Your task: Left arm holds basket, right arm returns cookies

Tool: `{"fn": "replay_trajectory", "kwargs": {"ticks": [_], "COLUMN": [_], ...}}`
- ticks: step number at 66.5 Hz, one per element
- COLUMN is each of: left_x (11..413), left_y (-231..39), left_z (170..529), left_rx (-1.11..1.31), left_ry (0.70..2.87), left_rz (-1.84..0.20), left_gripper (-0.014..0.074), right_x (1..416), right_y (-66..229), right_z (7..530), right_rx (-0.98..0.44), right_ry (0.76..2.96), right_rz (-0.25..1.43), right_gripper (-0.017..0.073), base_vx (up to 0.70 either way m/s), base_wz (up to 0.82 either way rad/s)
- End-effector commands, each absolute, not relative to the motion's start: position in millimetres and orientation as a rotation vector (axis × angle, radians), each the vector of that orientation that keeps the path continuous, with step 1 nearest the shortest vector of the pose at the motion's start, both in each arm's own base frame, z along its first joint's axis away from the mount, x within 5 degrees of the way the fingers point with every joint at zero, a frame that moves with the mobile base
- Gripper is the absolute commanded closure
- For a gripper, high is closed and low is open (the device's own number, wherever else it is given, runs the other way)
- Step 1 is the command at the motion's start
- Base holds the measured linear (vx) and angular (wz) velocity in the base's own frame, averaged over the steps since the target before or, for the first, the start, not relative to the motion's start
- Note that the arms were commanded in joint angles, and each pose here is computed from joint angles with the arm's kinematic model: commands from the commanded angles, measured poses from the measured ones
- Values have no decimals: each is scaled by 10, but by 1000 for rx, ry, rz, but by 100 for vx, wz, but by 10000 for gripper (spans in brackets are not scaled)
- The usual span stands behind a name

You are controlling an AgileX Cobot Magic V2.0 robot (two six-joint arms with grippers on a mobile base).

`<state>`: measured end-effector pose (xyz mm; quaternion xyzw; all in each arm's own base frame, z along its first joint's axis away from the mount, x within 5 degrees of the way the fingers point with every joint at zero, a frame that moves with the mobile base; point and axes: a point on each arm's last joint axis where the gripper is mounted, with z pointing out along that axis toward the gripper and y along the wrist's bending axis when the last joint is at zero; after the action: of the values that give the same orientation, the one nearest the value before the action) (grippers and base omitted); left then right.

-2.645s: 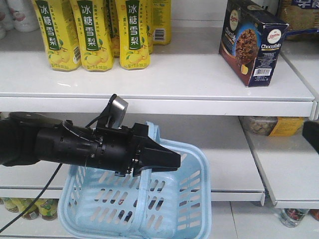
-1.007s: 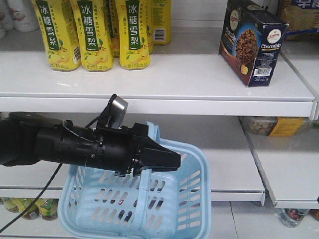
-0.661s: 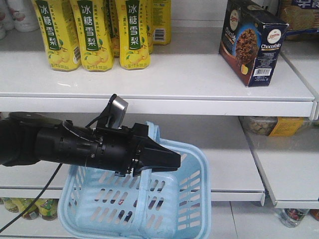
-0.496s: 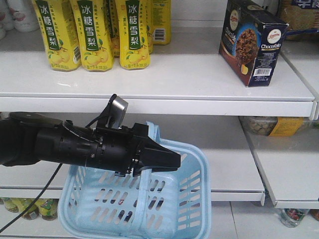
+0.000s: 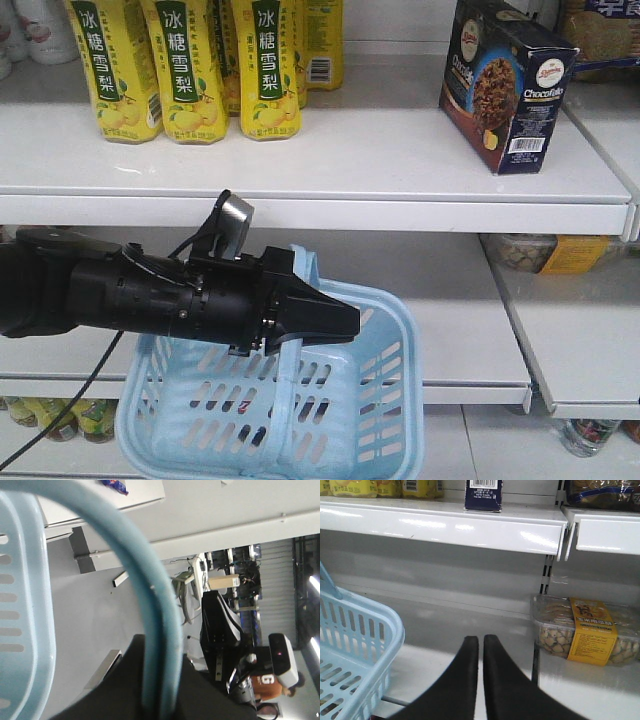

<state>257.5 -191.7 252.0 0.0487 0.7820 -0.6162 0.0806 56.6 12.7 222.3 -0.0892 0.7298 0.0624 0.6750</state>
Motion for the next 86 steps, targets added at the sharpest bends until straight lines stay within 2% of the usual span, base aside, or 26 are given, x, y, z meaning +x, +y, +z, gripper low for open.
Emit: {"fn": "replay_trajectory", "kwargs": {"ticks": [1,8,17,26,33,46,67,77,86], "left_x": [2447,2168,1814,1449,1262,1022,730,676,642], "left_y": [-1862,-1777,-1649,-1488,-1353,-1033,-544,-394,-277], "left_z": [2779,2740,2796,2830,2767,2460,2141,2055,1907], "left_rx": [101,113,240,353,359,333,531,240,83], "left_ry": [2180,2199,2137,2083,2089,2119,1913,1890,1852], "left_rz": [-1994,-2009,-1966,-1871,-1687,-1215,-508,-532,-498], "left_gripper": [596,596,596,596,596,596,596,596,596], "right_x": [571,571,571,571,571,571,571,571,571], "right_y": [120,120,120,120,120,120,120,120,120], "right_z": [2369,2369,2371,2372,2372,2372,2372,2372,2370], "right_rx": [-194,-194,-194,-194,-194,-194,-194,-194,-194], "right_ry": [1555,1555,1552,1551,1551,1551,1551,1551,1553], "right_rz": [125,125,125,125,125,125,125,125,125], "right_gripper": [565,565,566,565,565,565,565,565,566], "base_vx": [0,0,0,0,0,0,0,0,0], "base_wz": [0,0,0,0,0,0,0,0,0]}}
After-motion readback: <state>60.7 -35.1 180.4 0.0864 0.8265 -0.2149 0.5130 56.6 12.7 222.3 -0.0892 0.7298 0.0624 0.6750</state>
